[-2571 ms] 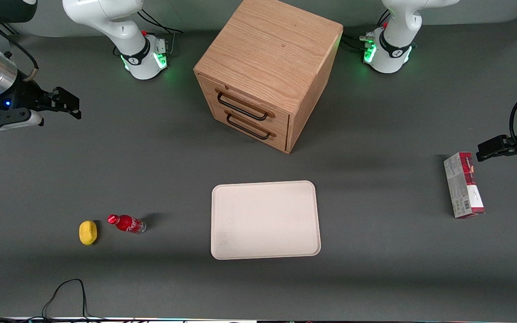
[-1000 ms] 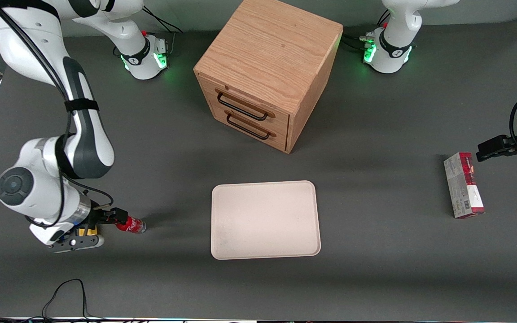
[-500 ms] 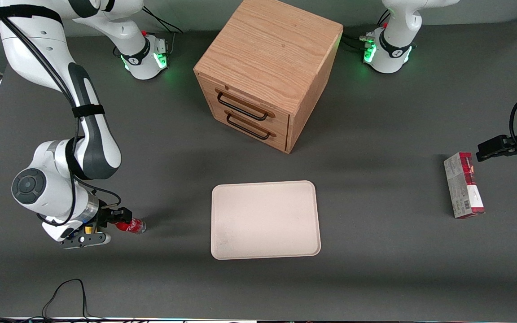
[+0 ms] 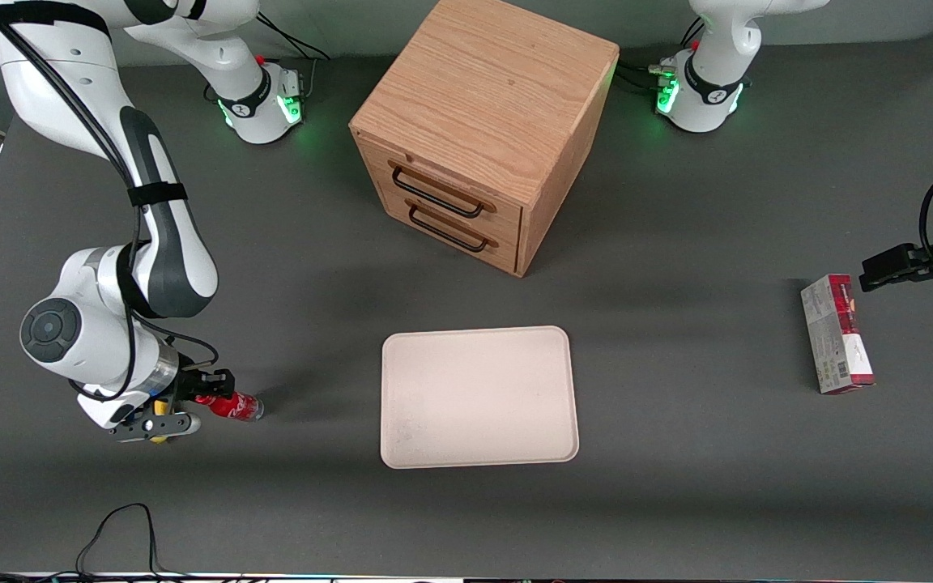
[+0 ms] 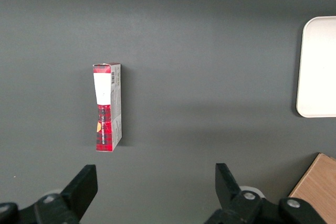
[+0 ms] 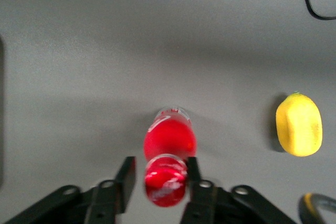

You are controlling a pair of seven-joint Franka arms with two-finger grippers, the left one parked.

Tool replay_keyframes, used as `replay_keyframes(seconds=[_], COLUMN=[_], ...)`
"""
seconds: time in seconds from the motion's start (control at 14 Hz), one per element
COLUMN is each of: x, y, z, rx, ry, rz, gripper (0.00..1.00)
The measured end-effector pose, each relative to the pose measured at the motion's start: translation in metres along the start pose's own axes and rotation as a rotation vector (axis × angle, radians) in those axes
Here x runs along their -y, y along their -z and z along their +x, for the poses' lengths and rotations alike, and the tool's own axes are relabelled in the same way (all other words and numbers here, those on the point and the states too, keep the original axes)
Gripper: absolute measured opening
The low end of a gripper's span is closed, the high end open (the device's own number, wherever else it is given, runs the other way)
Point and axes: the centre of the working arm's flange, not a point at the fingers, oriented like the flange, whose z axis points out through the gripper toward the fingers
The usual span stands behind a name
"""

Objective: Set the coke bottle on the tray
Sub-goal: 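Lift the bottle and carry it over the white tray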

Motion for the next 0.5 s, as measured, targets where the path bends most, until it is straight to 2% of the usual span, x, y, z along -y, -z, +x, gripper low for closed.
replay_keyframes(seconds=[0.07,0.36,0.5], x=[0.000,0.002,0.012], y=[0.000,0.006,0.031], z=[0.000,0.002,0.011], rx=[0.000,-0.009,-0.006], ry=[-0.001,0.003,0.017], rz=[0.001,0.002,0.007], gripper=[0.32,0.32,0.32])
